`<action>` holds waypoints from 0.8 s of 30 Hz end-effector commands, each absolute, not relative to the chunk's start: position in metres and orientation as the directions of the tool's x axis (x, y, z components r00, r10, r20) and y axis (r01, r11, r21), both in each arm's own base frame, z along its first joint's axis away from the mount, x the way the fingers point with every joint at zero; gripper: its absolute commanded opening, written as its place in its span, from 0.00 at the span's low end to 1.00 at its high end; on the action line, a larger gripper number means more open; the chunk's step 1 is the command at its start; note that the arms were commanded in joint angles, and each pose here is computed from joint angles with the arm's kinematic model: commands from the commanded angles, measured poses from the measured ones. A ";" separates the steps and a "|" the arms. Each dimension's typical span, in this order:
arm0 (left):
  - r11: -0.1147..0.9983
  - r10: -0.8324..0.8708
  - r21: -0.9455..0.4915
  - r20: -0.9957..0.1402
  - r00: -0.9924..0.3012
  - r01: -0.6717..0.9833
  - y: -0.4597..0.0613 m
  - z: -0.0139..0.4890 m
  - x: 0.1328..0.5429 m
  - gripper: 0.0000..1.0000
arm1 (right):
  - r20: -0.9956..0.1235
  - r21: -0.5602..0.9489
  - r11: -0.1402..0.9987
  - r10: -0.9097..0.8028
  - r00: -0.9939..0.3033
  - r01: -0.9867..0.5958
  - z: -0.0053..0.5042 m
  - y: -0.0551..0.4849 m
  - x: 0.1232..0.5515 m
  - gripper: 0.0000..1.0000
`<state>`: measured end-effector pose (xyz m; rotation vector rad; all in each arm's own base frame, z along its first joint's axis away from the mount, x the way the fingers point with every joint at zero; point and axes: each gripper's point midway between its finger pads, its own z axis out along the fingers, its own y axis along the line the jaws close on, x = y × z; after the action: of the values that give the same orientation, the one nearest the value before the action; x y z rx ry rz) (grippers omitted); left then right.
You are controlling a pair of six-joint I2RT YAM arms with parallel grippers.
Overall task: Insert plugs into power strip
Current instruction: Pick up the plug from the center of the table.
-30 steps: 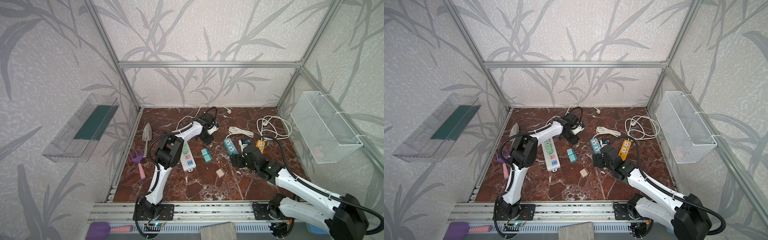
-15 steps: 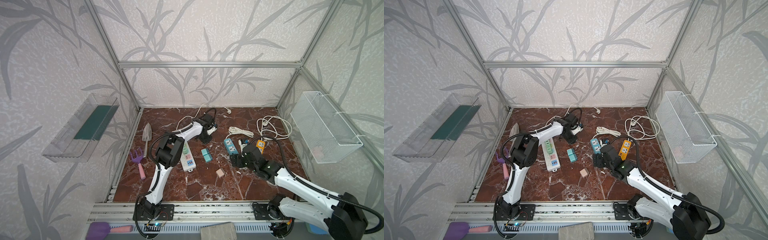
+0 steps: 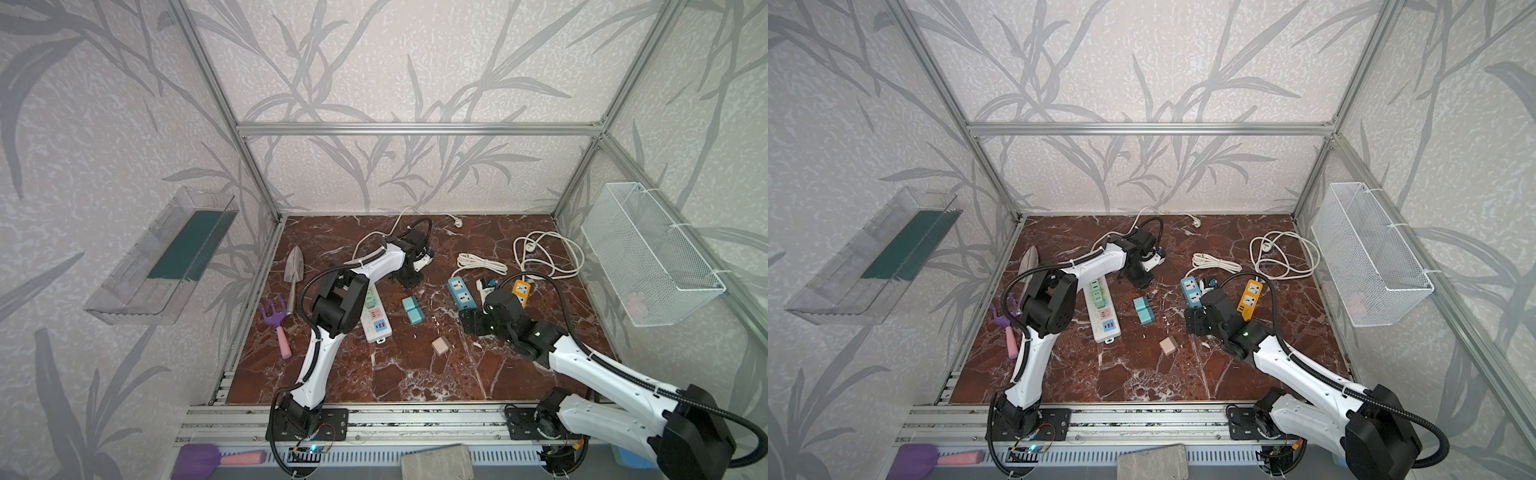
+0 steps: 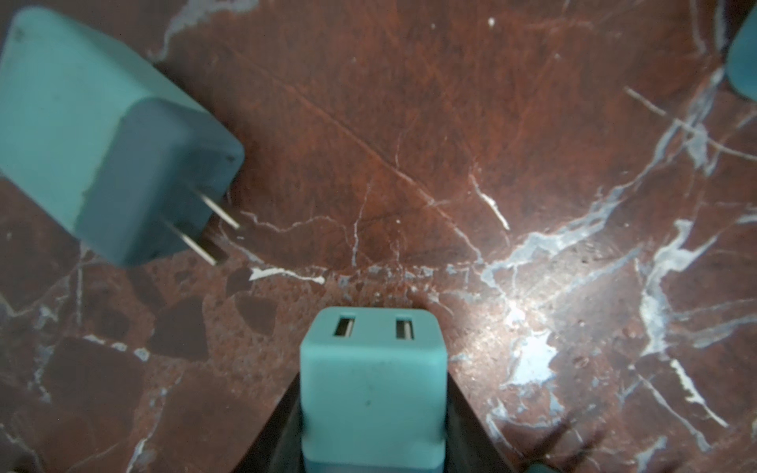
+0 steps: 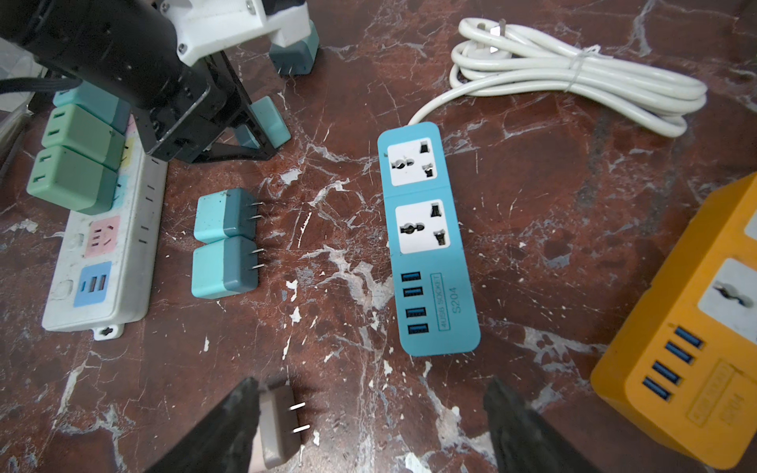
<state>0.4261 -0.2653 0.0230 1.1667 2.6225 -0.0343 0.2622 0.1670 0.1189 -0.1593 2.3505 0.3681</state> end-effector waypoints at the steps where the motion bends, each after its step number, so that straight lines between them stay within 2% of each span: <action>1: 0.664 0.741 0.079 -0.205 -0.640 0.744 -0.258 0.017 0.415 0.27 | -0.702 0.219 0.951 -0.002 -0.712 -0.218 0.117 0.166 0.263 0.86; 6: 0.680 0.716 0.098 -0.300 -0.630 0.727 -0.266 0.038 0.422 0.15 | -0.707 0.226 0.948 0.002 -0.707 -0.223 0.121 0.167 0.263 0.84; 11: 0.707 0.646 0.141 -0.527 -0.552 0.693 -0.285 0.089 0.429 0.00 | -0.716 0.243 0.941 0.009 -0.698 -0.236 0.132 0.169 0.262 0.79; 12: 0.712 0.626 0.150 -0.579 -0.522 0.686 -0.289 0.102 0.428 0.00 | -0.718 0.246 0.939 0.010 -0.696 -0.240 0.135 0.169 0.262 0.78; 16: 0.732 0.536 0.191 -0.755 -0.379 0.655 -0.298 0.150 0.421 0.00 | -0.736 0.211 0.945 -0.014 -0.676 -0.250 0.153 0.166 0.265 0.72; 19: 0.695 0.444 0.192 -0.872 -0.204 0.693 -0.308 0.176 0.399 0.00 | -0.753 0.228 0.929 -0.022 -0.658 -0.292 0.171 0.172 0.263 0.69; 22: 0.688 0.341 0.231 -0.940 -0.025 0.688 -0.307 0.192 0.376 0.00 | -0.769 0.258 0.906 -0.018 -0.639 -0.335 0.190 0.178 0.260 0.66; 24: 0.683 0.323 0.262 -0.946 0.041 0.682 -0.308 0.195 0.361 0.00 | -0.769 0.287 0.883 -0.019 -0.639 -0.371 0.202 0.186 0.257 0.58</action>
<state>0.3638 -0.2954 0.1541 0.9068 1.8171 -0.2986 0.2618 0.1782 0.1794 -0.2293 2.2422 0.4709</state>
